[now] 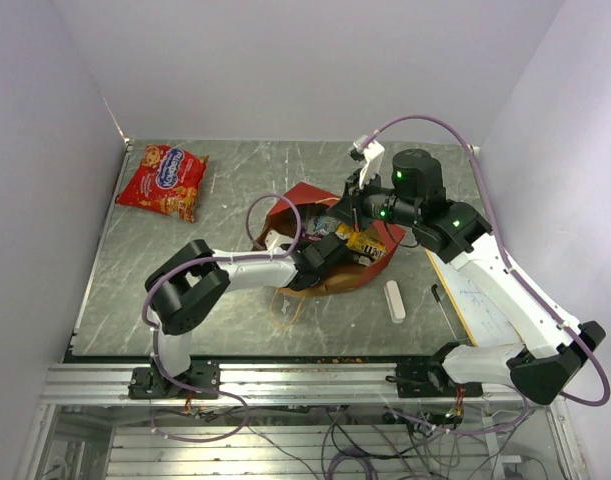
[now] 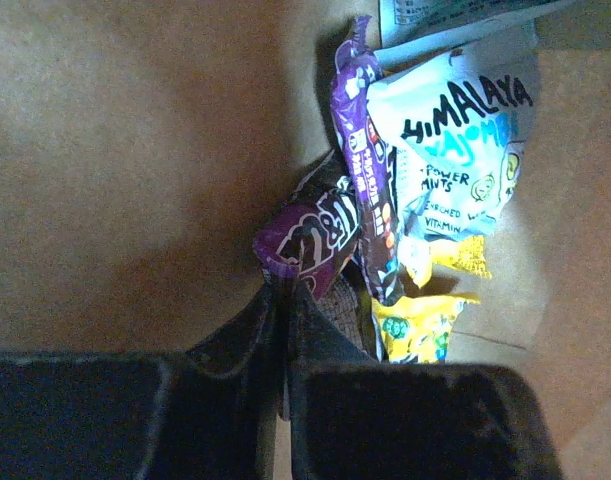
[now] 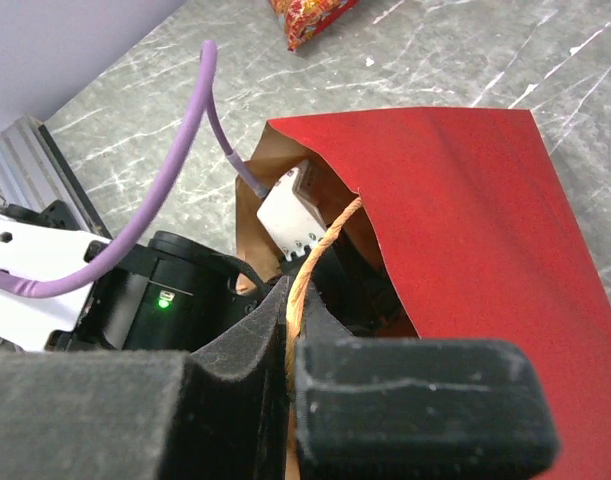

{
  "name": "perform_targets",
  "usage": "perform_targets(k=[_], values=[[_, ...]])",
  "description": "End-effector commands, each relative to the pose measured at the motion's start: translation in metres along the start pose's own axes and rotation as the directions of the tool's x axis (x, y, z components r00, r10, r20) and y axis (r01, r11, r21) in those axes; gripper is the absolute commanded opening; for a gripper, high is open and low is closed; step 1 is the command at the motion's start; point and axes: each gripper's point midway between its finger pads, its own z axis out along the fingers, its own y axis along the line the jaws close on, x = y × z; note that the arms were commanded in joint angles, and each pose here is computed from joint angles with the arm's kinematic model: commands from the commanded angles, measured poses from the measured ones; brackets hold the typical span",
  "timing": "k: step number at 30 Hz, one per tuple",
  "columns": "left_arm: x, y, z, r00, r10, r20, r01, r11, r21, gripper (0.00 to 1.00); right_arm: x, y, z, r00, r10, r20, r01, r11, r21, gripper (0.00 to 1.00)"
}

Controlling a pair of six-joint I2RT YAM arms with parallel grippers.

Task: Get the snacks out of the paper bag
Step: Take out the snack from the paper bag.

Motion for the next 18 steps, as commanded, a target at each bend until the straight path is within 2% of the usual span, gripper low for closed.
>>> perform_targets(k=[1,5,11,13,18], values=[[-0.006,-0.023,-0.025,0.999,-0.002,-0.044,0.005,0.997,0.083,0.11,-0.014,0.005,-0.012,0.998,-0.026,0.056,0.026,1.000,-0.007,0.00],[-0.014,-0.028,-0.053,0.993,0.012,-0.116,0.002,0.992,0.126,0.07,-0.006,0.002,-0.008,0.998,-0.019,0.055,0.019,1.000,0.005,0.00],[-0.013,-0.036,-0.102,0.965,0.070,-0.254,-0.015,0.977,0.211,0.07,-0.003,-0.004,-0.003,0.997,-0.013,0.070,0.011,0.999,0.030,0.00],[-0.017,-0.042,-0.120,0.954,0.115,-0.277,-0.041,0.966,0.256,0.07,-0.003,-0.007,-0.001,0.997,-0.012,0.072,0.009,0.999,0.044,0.00],[-0.039,-0.030,-0.161,0.916,0.238,-0.323,-0.153,0.951,0.267,0.07,-0.002,-0.017,0.001,0.997,0.001,0.074,-0.008,0.995,0.095,0.00]])
